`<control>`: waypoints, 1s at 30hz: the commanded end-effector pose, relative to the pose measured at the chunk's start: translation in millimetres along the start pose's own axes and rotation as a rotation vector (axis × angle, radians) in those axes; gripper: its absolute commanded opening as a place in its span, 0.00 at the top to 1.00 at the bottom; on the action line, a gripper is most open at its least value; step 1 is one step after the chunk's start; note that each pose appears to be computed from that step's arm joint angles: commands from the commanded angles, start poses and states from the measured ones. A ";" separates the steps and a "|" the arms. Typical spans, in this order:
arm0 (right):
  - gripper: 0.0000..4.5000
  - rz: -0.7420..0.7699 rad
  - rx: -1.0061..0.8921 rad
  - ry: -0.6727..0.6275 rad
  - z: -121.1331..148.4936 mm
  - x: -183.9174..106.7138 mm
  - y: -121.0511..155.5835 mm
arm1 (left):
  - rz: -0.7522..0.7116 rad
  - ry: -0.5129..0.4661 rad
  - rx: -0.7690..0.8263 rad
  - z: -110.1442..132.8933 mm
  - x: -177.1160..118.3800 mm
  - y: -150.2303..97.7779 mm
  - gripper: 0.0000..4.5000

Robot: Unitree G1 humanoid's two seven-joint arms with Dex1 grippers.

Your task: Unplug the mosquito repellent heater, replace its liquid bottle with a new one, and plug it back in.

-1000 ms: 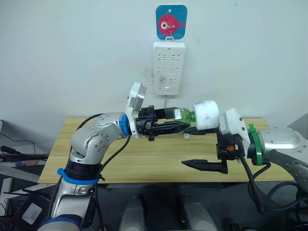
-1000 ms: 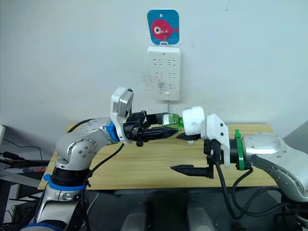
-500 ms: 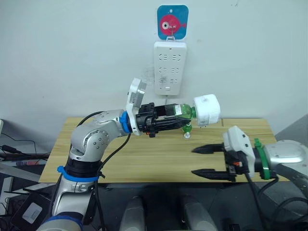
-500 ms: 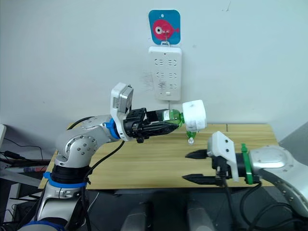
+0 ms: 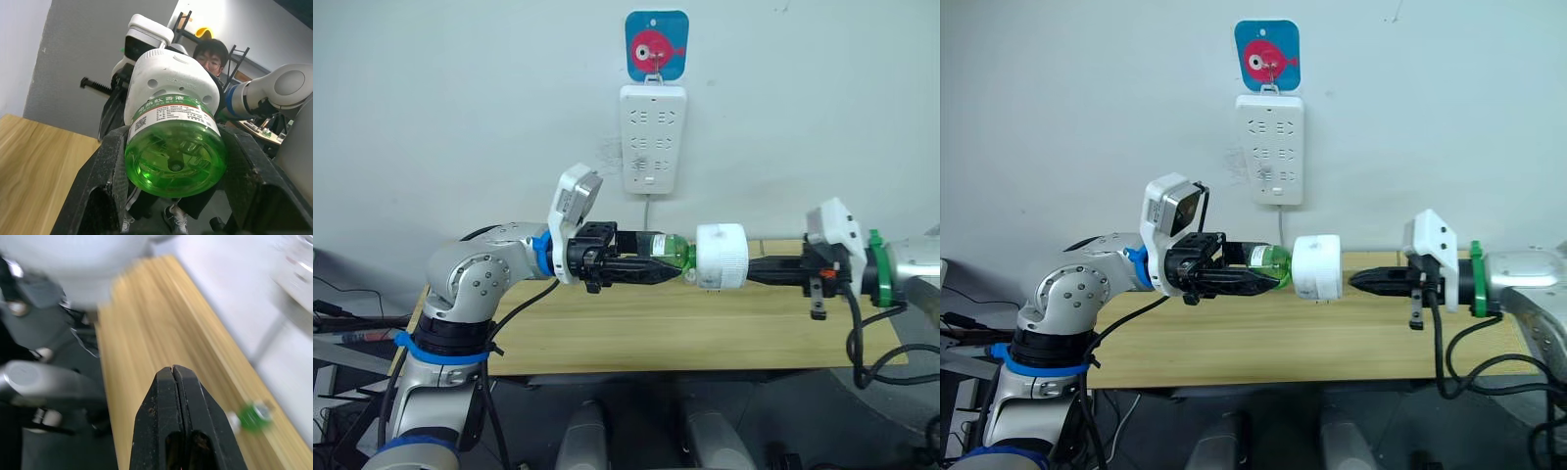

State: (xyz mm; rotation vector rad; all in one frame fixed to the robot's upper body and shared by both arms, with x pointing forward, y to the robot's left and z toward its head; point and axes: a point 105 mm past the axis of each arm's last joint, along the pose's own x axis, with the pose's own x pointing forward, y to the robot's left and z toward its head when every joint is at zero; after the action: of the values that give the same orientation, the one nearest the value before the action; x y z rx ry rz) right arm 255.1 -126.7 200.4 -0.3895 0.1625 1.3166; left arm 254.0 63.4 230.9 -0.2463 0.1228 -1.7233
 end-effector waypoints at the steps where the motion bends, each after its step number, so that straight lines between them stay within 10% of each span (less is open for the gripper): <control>1: 1.00 0.096 -0.029 -0.071 21.5 15.3 19.3 | -0.016 -0.007 0.056 8.6 6.3 -3.9 0.50; 17: 1.00 0.115 0.091 -0.259 77.5 11.8 25.3 | 0.073 0.101 0.267 -8.6 4.1 17.6 0.50; 30: 1.00 -0.026 0.179 -0.249 56.8 8.9 -17.3 | -0.020 0.074 0.128 -6.6 1.4 -0.9 0.50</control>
State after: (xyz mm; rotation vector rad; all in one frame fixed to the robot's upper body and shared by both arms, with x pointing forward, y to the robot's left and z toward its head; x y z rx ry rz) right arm 269.3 -99.4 255.0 -0.0478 0.0712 1.2970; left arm 259.8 61.5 207.6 -0.0762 0.1158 -1.7098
